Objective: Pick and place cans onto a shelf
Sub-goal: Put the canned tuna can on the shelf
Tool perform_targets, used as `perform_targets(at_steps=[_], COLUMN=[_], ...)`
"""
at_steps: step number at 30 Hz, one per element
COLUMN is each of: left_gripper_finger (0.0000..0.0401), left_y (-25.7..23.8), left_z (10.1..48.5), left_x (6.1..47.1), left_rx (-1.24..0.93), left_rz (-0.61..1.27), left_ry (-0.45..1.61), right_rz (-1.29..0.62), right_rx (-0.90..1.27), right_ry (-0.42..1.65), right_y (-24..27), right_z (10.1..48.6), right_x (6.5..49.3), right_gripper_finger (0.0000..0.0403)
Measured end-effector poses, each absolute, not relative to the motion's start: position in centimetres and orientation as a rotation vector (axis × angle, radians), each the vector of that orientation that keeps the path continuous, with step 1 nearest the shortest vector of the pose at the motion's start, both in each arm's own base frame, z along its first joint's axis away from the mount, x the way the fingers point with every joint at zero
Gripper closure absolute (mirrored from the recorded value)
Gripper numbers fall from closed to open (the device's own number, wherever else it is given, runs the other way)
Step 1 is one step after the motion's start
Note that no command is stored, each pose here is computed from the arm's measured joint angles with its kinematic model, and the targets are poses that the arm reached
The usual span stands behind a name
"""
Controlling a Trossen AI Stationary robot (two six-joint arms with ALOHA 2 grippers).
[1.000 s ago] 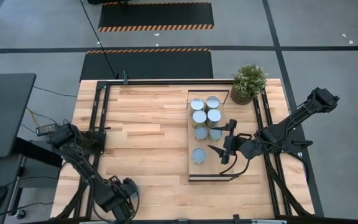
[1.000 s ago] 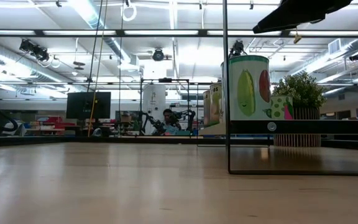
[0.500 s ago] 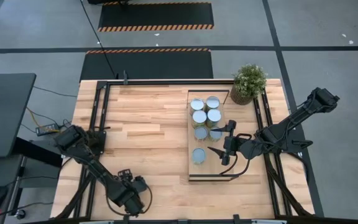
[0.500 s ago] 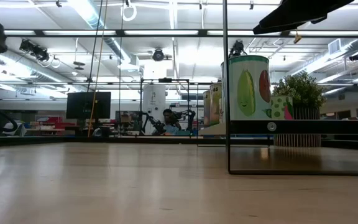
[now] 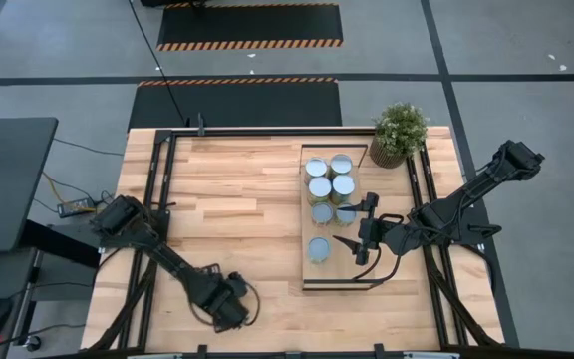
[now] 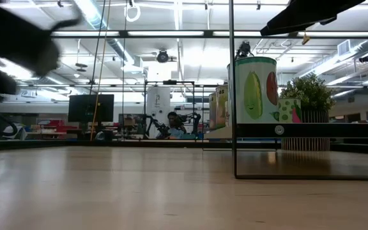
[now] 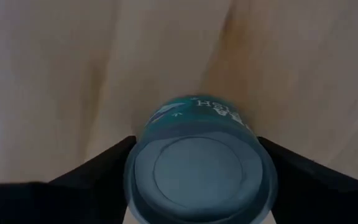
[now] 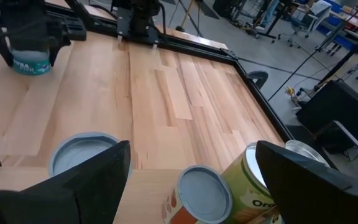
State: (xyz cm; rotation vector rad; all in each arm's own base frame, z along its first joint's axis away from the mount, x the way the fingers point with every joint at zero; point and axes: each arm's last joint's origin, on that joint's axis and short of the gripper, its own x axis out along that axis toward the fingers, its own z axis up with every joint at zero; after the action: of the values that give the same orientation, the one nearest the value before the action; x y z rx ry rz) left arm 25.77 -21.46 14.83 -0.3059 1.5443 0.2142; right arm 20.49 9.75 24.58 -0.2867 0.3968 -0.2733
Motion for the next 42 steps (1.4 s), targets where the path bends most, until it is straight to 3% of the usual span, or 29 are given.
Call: perform_targets(at_steps=[11,30,35,42], left_gripper_finger=[0.01,0.0098,0.0098,0.0097], left_y=[-15.1,-7.3,-6.4,-6.1], left_z=[19.6,29.4,30.0,30.8], left_x=[32.8,38.9,39.9,41.1], left_rx=[-0.222,0.007,-0.051,-0.048], left_rz=[0.131,0.176,0.16,0.043], left_ry=[1.438,1.073,0.987,0.867], right_rz=[-0.271,-0.17,-0.161,-0.09], right_rx=[-0.308,-0.224,-0.29,-0.54], right_ry=[0.471,0.444,0.51,0.471], right_y=[9.7,8.0,7.9,9.0], right_z=[23.9,26.5,25.9,25.6], right_x=[19.7,16.3,16.1,17.9], right_gripper_finger=[0.0049,0.0049,0.0049,0.0052])
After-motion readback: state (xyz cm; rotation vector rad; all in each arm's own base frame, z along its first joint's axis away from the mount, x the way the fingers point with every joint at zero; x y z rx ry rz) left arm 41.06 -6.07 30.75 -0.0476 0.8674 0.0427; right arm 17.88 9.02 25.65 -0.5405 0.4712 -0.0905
